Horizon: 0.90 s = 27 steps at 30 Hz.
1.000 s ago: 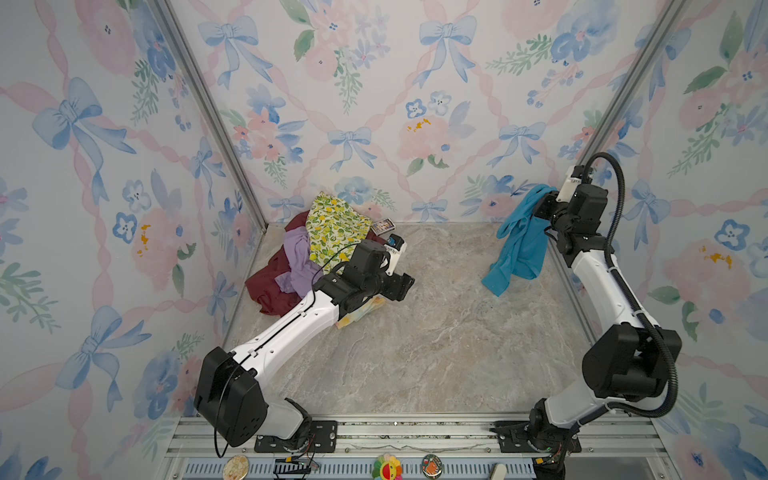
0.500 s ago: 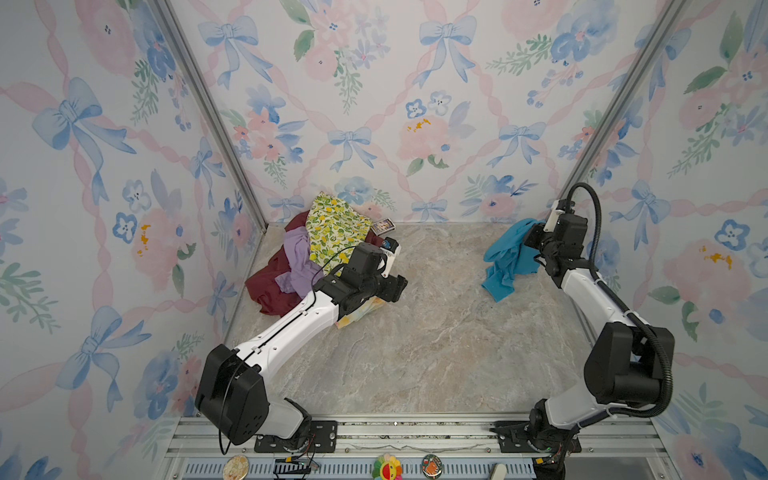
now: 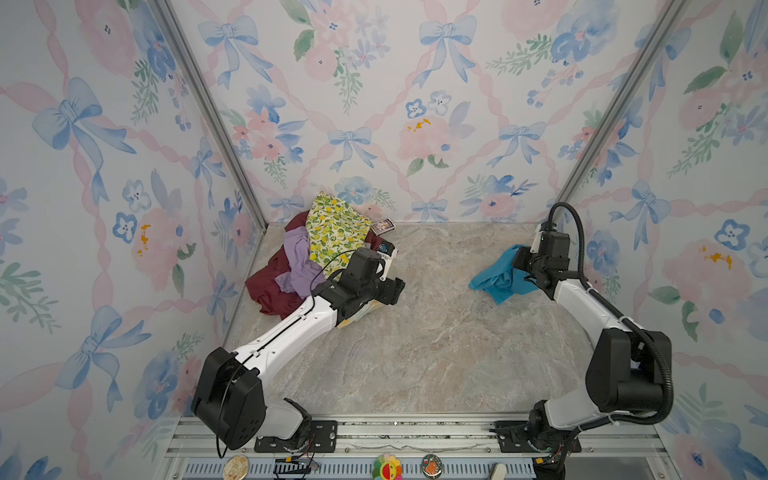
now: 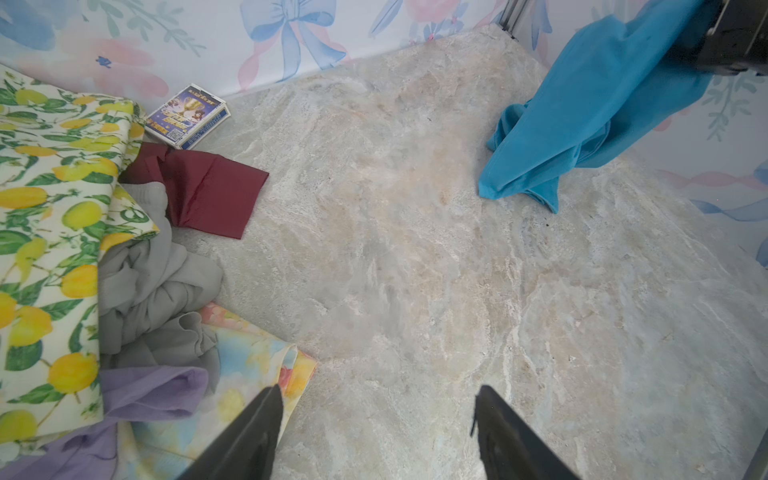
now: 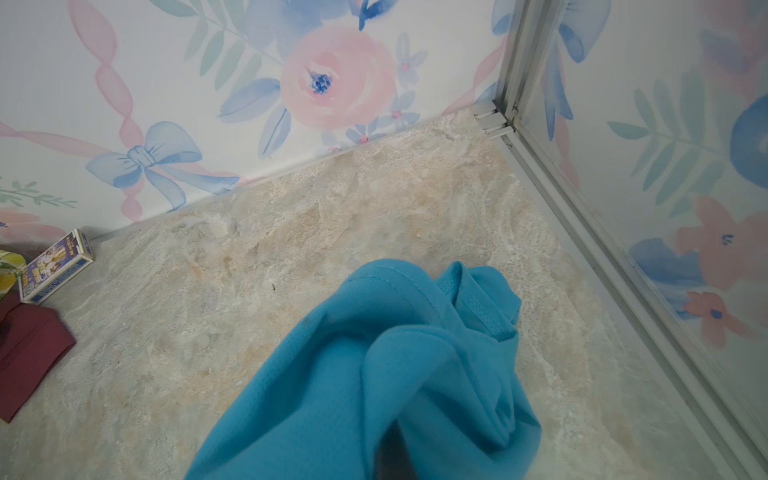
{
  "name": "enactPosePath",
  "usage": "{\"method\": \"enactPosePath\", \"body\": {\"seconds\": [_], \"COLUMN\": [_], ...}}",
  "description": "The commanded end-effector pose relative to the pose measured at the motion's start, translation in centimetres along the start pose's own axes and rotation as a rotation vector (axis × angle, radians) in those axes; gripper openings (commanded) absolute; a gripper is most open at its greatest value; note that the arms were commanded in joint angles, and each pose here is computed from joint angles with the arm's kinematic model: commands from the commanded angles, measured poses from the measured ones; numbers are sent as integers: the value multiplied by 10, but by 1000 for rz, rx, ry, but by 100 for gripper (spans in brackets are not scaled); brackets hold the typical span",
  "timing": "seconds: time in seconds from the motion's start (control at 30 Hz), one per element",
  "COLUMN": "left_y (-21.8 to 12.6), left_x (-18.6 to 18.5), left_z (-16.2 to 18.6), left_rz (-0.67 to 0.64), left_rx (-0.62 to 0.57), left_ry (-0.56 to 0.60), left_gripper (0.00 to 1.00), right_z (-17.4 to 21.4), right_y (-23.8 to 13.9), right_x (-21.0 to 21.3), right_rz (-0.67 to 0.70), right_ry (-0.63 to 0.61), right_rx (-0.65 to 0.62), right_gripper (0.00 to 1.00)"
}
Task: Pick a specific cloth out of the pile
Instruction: 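Carry the turquoise shirt away from the pile with the right gripper and lower it, then open the right gripper to drop the shirt on the open table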
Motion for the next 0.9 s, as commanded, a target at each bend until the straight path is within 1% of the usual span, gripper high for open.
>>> {"method": "enactPosePath", "body": {"seconds": [0.0, 0.2, 0.47, 0.7, 0.87], "left_y": [-12, -14, -15, -17, -17], "left_x": [7, 21, 25, 30, 39], "left_z": [-8, -11, -10, -13, -13], "left_rz": [-19, -14, -47, -51, -60], "left_rx": [-60, -85, -91, -105, -108], "left_ry": [-24, -82, -89, -110, -136], "left_gripper": [75, 76, 76, 76, 76], "right_z": [18, 37, 50, 59, 60], "right_y": [12, 30, 55, 86, 107], "right_x": [-2, 0, 3, 7, 10], "right_rz": [41, 68, 109, 163, 175], "right_ry": [19, 22, 22, 13, 11], "right_rx": [113, 220, 314, 451, 509], "right_gripper": [0, 0, 0, 0, 0]}}
Point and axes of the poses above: each gripper's point midway between its finger pads, its own y axis out along the fingers, its own x axis along the line the jaws close on, z = x × y, the point moved 9 cm from there along -y, back along the fingers, and after that the axes turned 2 degrees about -y, right-handed, at the moved point
